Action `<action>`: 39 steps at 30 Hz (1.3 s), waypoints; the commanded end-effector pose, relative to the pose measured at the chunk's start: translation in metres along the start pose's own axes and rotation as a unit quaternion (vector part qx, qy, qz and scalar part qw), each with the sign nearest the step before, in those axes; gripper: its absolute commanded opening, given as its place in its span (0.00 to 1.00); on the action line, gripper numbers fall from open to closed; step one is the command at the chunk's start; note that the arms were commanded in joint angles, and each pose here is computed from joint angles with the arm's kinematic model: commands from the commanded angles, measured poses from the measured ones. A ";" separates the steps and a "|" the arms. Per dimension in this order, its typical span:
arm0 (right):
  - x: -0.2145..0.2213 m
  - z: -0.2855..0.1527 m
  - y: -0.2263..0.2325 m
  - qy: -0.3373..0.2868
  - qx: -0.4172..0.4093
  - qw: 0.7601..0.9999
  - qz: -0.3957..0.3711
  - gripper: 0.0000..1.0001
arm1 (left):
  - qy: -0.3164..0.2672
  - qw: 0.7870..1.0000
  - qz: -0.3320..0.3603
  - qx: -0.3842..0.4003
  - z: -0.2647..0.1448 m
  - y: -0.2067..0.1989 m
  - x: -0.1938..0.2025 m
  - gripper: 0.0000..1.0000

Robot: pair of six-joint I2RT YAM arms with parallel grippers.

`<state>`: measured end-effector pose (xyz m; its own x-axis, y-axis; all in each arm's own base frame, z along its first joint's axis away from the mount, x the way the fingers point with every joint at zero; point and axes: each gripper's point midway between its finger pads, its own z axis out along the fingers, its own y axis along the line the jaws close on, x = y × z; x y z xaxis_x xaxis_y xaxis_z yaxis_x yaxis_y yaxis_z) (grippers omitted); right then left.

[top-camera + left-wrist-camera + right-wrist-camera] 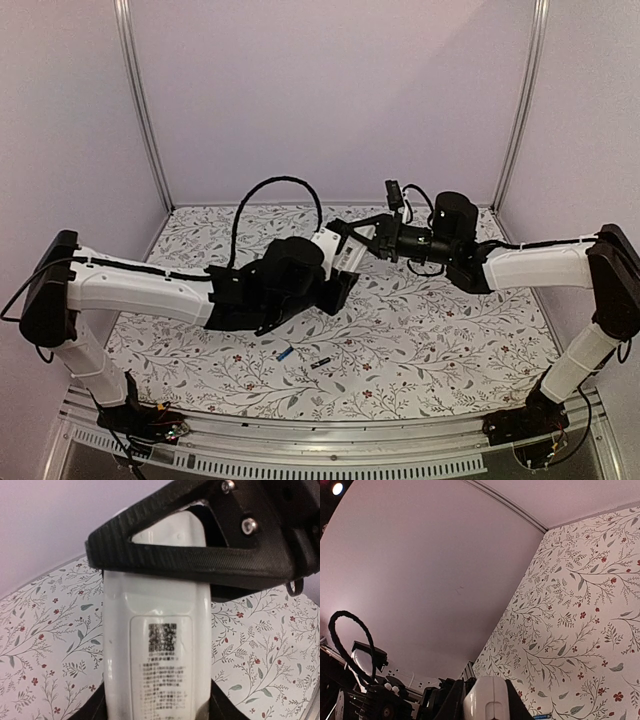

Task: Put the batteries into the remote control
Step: Pass from the left arm to the right, then remove the battery cover from the remote control.

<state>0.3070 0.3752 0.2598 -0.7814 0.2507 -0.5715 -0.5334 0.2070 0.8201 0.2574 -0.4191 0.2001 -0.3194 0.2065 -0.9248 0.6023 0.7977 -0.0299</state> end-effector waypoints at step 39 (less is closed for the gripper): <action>0.110 0.004 -0.044 0.233 0.050 0.964 0.116 0.00 | 0.029 0.853 0.447 0.267 -0.080 -0.046 0.052 0.43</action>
<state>0.2499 0.3890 0.1596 -0.9543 -0.1104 -0.2779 -0.2985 0.3000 0.9060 0.1689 -0.3900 0.1872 0.3761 0.6520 -0.6584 0.8584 0.0222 0.5124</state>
